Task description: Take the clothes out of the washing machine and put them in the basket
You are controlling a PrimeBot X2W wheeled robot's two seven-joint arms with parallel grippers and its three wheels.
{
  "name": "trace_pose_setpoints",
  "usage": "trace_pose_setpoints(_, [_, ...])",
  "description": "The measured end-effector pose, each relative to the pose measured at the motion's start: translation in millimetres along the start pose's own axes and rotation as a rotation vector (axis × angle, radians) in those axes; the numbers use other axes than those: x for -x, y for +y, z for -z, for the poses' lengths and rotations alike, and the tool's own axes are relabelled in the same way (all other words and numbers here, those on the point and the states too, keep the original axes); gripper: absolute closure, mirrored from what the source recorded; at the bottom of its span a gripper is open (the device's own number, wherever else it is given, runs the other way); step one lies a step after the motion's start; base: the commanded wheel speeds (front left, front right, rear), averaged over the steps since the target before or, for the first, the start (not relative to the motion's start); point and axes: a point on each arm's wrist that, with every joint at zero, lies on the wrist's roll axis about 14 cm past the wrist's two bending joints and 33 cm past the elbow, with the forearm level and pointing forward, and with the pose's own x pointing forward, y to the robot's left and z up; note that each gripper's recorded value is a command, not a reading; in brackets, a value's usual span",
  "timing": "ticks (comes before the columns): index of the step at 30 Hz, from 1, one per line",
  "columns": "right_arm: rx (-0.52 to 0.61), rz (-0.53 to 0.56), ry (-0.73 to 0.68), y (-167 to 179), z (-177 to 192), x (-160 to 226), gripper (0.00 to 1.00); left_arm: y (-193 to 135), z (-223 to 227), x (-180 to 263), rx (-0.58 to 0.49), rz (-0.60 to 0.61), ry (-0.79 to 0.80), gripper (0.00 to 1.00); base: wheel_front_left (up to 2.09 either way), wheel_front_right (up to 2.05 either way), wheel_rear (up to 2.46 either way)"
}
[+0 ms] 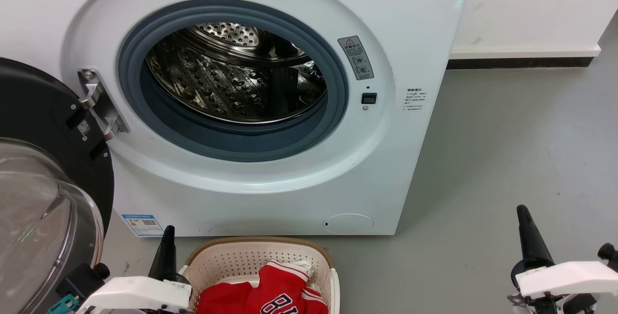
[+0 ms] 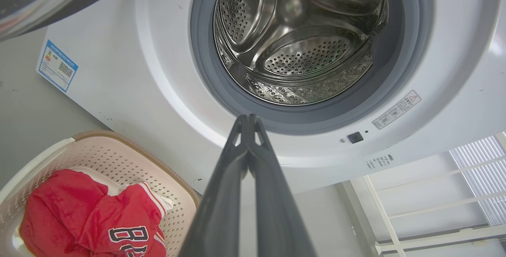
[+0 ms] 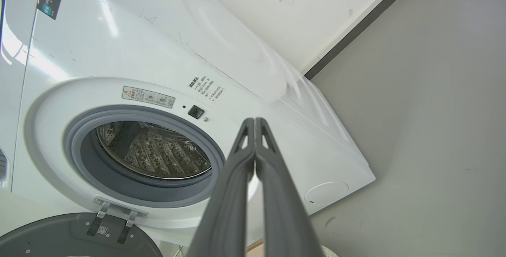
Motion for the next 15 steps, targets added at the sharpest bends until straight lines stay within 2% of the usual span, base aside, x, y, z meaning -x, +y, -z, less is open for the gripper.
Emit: trace_pose_setpoints(15, [-0.187,-0.009,0.012,4.8,0.1,-6.5,1.00,-3.4,-3.0,-4.0,0.180,0.016,0.008,1.00,0.00,0.00,0.00])
